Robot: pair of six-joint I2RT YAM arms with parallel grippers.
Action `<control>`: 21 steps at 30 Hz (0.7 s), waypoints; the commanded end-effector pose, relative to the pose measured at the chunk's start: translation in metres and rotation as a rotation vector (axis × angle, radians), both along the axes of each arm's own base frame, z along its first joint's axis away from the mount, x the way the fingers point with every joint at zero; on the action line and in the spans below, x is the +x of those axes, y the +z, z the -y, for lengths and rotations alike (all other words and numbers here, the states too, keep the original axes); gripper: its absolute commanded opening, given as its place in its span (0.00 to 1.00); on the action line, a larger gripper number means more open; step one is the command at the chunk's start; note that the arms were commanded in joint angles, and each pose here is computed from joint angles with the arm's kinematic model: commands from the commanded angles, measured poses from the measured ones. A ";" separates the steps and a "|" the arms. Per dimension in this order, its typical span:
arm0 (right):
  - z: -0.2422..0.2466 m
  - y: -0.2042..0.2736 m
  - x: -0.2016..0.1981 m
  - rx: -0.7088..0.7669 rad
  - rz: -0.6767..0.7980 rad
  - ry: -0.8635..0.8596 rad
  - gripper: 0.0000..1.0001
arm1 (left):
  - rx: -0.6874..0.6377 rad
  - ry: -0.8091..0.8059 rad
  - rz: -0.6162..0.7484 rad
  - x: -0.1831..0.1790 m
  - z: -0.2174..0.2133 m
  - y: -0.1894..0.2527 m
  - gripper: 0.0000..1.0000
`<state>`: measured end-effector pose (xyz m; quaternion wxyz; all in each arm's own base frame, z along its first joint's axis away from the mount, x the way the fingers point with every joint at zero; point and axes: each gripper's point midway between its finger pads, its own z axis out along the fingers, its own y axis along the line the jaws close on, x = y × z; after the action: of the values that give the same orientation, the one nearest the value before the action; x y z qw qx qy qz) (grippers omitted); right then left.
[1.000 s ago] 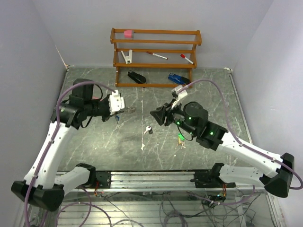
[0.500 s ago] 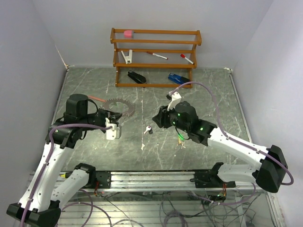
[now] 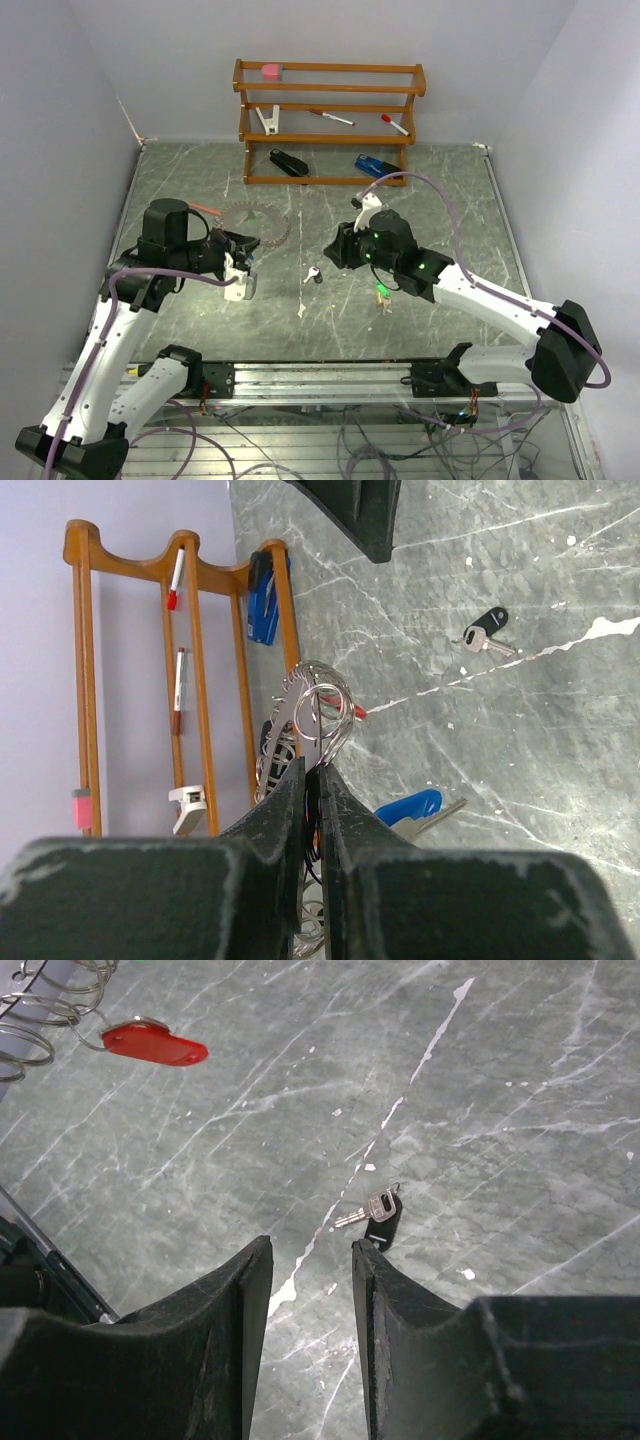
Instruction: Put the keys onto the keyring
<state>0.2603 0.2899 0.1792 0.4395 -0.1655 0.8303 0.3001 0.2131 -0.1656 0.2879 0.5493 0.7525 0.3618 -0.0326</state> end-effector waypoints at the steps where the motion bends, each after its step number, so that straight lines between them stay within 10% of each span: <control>1: -0.004 0.002 0.003 0.026 0.008 0.014 0.37 | -0.033 -0.052 0.110 0.003 0.007 0.022 0.07; 14: -0.017 0.069 -0.003 0.150 0.211 0.143 0.36 | -0.090 -0.009 -0.024 0.011 0.012 0.020 0.07; 21: -0.032 0.118 -0.011 0.201 0.293 0.249 0.36 | -0.066 0.081 -0.407 0.023 0.016 -0.003 0.07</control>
<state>0.2540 0.3091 0.2502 0.5008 -0.2273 0.7464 0.3747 0.2346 -0.1738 0.2696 0.5136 0.7184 0.4555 -0.1125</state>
